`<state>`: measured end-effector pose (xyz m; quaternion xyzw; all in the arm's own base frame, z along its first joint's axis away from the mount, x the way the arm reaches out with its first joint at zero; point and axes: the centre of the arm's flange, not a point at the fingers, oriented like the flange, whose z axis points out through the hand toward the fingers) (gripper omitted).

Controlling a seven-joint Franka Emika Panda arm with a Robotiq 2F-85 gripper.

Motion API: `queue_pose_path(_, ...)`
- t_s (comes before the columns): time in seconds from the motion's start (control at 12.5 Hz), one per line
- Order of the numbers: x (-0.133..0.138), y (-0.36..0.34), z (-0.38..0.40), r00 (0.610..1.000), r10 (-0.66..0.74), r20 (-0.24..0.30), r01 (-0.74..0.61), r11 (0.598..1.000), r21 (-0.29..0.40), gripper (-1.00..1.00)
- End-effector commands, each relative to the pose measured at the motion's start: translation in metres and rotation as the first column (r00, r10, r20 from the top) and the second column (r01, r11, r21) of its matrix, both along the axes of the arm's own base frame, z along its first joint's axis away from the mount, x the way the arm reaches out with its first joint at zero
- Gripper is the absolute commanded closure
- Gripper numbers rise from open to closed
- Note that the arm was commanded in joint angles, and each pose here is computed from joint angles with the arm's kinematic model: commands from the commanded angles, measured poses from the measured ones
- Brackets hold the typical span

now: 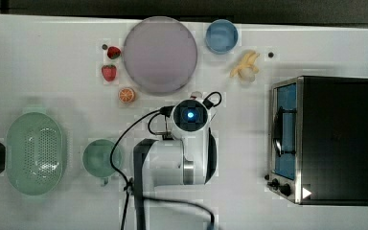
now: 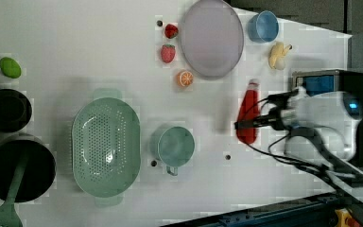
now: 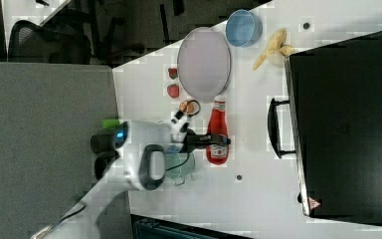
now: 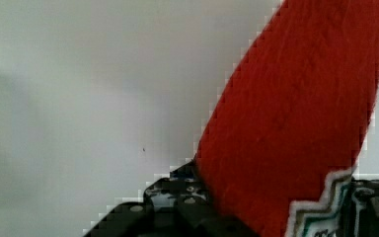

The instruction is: Pick Ketchup from the table and place it in strainer.

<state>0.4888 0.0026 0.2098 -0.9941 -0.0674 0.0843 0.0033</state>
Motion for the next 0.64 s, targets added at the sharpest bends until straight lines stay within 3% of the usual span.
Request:
queue_pose_path(0.08,0.025,0.008,0.145,0.991,0.032,0.132,-0.028,0.999,-0.031,-0.24)
queue_pose_path(0.16,0.026,0.017,0.18,0.989,0.034,0.146,-0.028,0.999,-0.039,-0.24)
queue_pose_path(0.48,0.011,0.104,0.244,0.993,-0.055,0.106,0.059,0.998,-0.033,-0.24)
queue_pose_path(0.64,0.004,0.168,0.253,0.985,-0.104,0.137,0.109,0.994,-0.029,-0.24)
